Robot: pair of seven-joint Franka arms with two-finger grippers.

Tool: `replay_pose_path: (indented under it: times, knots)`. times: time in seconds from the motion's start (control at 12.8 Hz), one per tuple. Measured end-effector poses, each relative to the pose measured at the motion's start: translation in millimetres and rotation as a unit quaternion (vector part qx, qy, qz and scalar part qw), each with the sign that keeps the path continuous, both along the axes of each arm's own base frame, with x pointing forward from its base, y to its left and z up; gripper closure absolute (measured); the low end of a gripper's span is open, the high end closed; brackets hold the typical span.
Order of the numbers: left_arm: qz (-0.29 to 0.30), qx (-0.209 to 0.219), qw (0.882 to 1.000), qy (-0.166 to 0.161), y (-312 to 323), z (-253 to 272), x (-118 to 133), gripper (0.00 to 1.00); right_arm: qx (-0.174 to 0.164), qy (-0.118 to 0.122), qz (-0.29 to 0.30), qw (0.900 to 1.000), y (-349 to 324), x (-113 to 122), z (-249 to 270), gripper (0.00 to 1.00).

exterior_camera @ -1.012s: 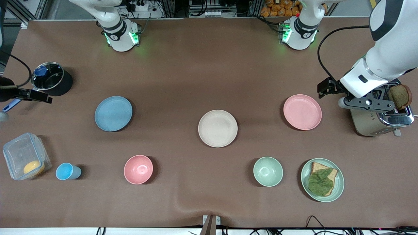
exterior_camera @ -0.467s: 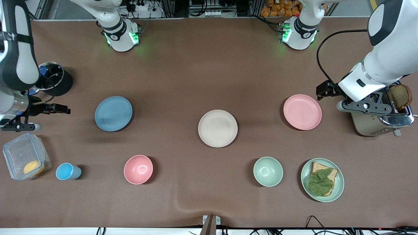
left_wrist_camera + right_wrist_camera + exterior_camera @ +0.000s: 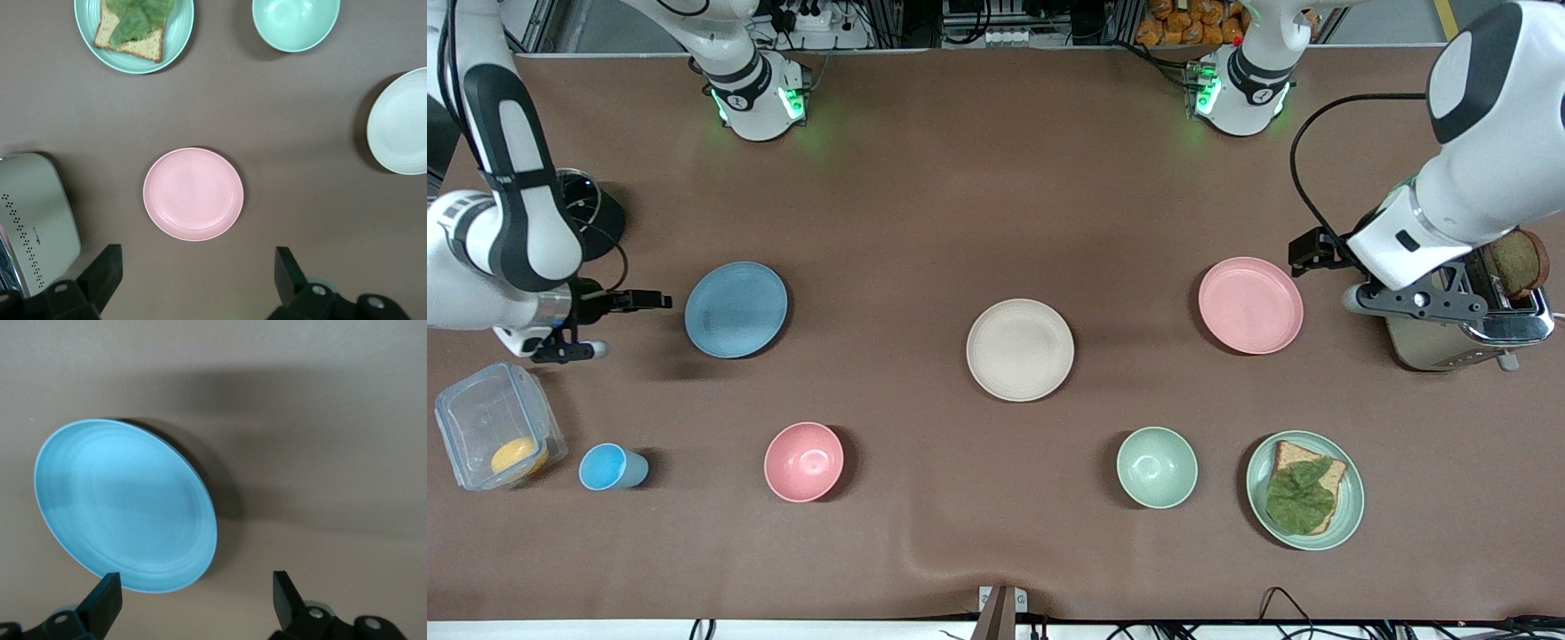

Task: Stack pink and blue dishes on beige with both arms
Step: 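Reach the right gripper to the blue plate rim and grasp it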

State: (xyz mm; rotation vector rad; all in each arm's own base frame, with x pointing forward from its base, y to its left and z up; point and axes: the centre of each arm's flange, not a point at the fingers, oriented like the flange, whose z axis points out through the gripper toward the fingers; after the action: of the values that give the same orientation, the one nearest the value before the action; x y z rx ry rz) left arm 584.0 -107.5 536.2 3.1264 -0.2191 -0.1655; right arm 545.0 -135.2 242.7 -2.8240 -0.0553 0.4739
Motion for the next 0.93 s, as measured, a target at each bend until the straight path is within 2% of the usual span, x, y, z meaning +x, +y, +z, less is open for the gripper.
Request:
replay_pose_path:
  times: [0.23, 0.47, 0.7, 0.86, 0.93]
  knots:
    - [-0.006, -0.001, 1.0, 0.012, -1, -12, 3, 0.0, 0.02, 0.014, 0.017, 1.0, 2, -4, -40, 0.0]
    - [-0.022, -0.001, 0.999, 0.037, -2, -30, 5, 0.0, 0.031, 0.026, 0.035, 0.999, 7, -8, -60, 0.0]
    - [-0.002, -0.007, 0.997, 0.076, 21, -89, 31, 0.0, 0.042, 0.031, 0.054, 0.997, 13, -10, -71, 0.0]
    - [0.021, -0.018, 0.996, 0.086, 57, -139, 55, 0.0, 0.048, 0.034, 0.066, 0.996, 16, -11, -79, 0.0]
    - [0.017, -0.025, 0.995, 0.095, 72, -160, 60, 0.0, 0.054, 0.033, 0.078, 0.995, 17, -12, -81, 0.05]
